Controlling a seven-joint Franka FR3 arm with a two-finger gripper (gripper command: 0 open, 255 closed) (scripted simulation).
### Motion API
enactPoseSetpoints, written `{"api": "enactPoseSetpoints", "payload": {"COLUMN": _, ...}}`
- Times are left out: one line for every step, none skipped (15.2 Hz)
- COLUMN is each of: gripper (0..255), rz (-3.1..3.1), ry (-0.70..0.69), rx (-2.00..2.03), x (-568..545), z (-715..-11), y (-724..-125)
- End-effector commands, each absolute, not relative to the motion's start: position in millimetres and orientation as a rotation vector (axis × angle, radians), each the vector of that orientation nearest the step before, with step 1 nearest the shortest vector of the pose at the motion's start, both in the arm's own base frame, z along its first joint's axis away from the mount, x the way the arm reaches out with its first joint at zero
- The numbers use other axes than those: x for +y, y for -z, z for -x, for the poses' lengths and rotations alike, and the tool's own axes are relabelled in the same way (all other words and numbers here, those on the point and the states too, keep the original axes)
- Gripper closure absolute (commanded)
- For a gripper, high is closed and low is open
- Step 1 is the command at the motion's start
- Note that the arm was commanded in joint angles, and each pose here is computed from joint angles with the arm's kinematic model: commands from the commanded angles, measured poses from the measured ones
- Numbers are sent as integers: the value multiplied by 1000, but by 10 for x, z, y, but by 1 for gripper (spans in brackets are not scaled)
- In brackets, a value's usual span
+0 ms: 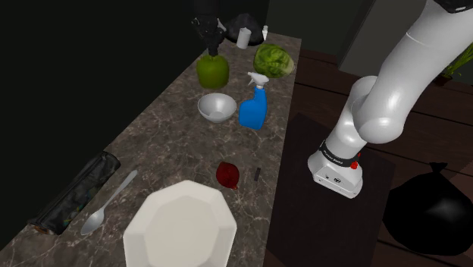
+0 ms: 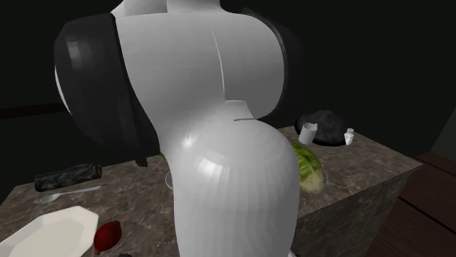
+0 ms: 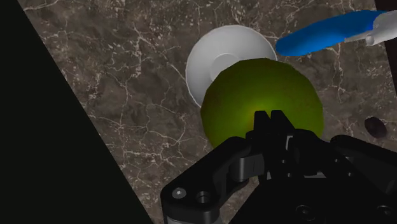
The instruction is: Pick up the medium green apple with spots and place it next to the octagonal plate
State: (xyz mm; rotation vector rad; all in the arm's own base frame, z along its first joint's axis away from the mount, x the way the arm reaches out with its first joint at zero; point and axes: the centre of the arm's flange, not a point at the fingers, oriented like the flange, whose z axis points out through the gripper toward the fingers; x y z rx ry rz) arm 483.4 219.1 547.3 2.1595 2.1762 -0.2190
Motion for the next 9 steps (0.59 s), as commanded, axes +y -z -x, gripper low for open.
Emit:
{"api": "enactPoseSetpoints", "payload": {"gripper": 255, "rz": -2161, "ry": 219, "rx": 2174, "x": 2399, "z": -4667, "y": -5473}}
{"api": "enactPoseSetpoints", "payload": {"gripper": 255, "rz": -2161, "ry": 219, "rx": 2174, "x": 2505, "z": -4589, "y": -5473}}
{"api": "enactPoseSetpoints", "payload": {"gripper": 255, "rz": -2161, "ry": 219, "rx": 2174, "x": 2612, "z": -4511, "y": -5474}}
{"api": "enactPoseSetpoints", "payload": {"gripper": 255, "rz": -2161, "ry": 219, "rx": 2174, "x": 2718, "z": -4433, "y": -5474}}
{"api": "enactPoseSetpoints", "payload": {"gripper": 255, "rz": -2161, "ry": 219, "rx": 2174, "x": 2824, "z": -4355, "y": -5475}}
{"api": "enactPoseSetpoints", "payload": {"gripper": 255, "rz": -2161, "ry": 219, "rx": 2174, "x": 2931, "z": -4277, "y": -5475}}
{"api": "enactPoseSetpoints", "payload": {"gripper": 255, "rz": -2161, "ry": 219, "rx": 2174, "x": 3037, "z": -4199, "y": -5476}}
{"api": "enactPoseSetpoints", "payload": {"gripper": 255, "rz": -2161, "ry": 219, "rx": 2174, "x": 3144, "z": -4121, "y": -5476}}
{"api": "enactPoseSetpoints", "payload": {"gripper": 255, "rz": -2161, "ry": 219, "rx": 2174, "x": 3250, "z": -4043, "y": -5477}}
